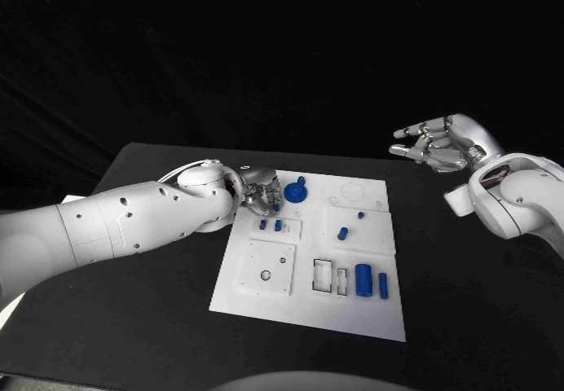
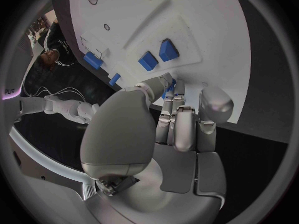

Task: Assemble the parts on the task board

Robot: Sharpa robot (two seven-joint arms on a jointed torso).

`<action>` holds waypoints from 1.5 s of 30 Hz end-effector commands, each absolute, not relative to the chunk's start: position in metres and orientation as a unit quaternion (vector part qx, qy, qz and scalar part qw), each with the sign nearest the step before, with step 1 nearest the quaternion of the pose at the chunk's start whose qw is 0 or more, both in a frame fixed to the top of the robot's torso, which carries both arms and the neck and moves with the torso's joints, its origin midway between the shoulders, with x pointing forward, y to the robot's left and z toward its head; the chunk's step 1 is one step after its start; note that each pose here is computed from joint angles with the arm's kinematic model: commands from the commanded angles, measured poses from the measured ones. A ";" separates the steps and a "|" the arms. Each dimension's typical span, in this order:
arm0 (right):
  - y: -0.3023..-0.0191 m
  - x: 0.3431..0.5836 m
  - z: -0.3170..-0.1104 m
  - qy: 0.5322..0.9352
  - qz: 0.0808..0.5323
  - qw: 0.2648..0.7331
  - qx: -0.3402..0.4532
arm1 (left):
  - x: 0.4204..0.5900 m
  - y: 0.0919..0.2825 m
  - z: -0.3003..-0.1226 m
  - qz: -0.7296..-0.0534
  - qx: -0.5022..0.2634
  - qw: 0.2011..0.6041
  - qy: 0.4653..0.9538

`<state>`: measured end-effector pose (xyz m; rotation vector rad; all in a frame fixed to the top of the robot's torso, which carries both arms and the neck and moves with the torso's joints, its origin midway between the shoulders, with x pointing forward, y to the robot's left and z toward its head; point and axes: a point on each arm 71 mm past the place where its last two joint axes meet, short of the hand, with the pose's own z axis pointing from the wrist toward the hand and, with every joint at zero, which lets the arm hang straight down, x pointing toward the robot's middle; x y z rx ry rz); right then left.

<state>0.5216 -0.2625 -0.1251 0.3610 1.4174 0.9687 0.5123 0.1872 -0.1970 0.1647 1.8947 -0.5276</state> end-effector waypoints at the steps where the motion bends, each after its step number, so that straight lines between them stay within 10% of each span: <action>1: -0.261 0.521 -0.125 0.623 0.429 0.636 0.153 | 0.512 0.187 -0.200 -0.210 0.073 0.540 0.812; 15: -0.263 0.521 -0.127 0.630 0.424 0.632 0.155 | 0.512 0.190 -0.200 -0.208 0.069 0.542 0.811; 22: -0.262 0.521 -0.141 0.706 0.373 0.592 0.110 | 0.514 0.204 -0.197 -0.216 0.044 0.557 0.801; 36: -0.225 0.495 -0.164 0.740 0.228 0.617 -0.139 | 0.510 0.254 -0.173 -0.540 -0.364 0.446 0.614; 45: -0.207 0.490 -0.174 0.733 0.196 0.625 -0.183 | 0.500 0.269 -0.170 -0.590 -0.483 0.387 0.518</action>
